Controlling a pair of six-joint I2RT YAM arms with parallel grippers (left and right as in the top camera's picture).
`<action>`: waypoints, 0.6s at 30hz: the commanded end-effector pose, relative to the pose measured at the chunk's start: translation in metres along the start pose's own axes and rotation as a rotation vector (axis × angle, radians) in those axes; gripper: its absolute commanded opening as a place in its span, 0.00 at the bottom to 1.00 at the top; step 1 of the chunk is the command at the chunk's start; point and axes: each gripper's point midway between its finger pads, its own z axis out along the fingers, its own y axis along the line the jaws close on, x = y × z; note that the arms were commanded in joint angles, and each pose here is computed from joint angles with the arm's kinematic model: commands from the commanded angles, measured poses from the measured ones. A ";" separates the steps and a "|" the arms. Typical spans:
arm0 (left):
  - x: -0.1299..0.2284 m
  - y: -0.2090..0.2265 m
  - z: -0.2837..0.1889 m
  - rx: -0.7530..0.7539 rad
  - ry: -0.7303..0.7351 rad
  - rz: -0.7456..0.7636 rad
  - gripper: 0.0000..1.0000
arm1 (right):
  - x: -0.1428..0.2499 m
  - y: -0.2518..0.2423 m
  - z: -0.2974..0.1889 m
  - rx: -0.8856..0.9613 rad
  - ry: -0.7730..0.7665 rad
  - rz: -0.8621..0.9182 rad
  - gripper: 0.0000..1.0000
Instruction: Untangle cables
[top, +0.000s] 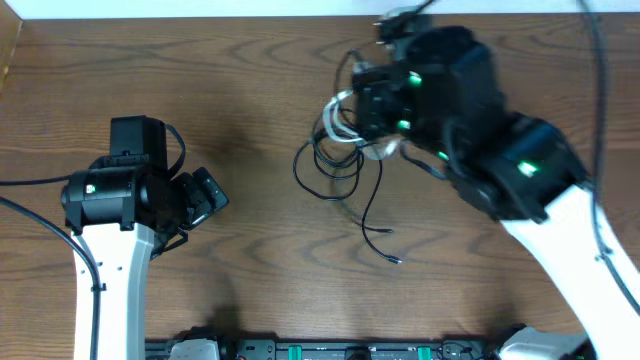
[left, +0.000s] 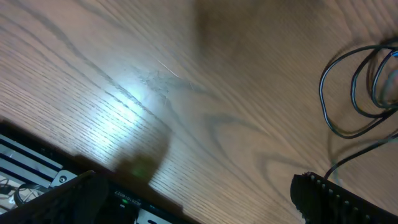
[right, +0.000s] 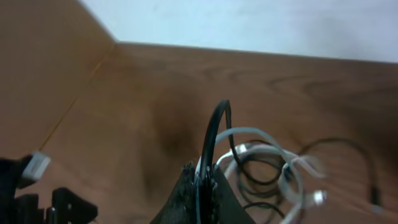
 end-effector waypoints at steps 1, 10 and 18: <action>0.000 0.002 0.001 -0.005 0.003 -0.012 1.00 | -0.028 0.025 -0.027 -0.121 -0.104 -0.034 0.01; 0.000 0.002 0.001 -0.005 0.003 -0.012 0.99 | -0.060 -0.049 -0.078 0.261 -0.334 0.200 0.02; 0.000 0.002 0.001 -0.005 0.003 -0.012 0.99 | 0.033 -0.031 -0.009 0.112 0.154 -0.191 0.01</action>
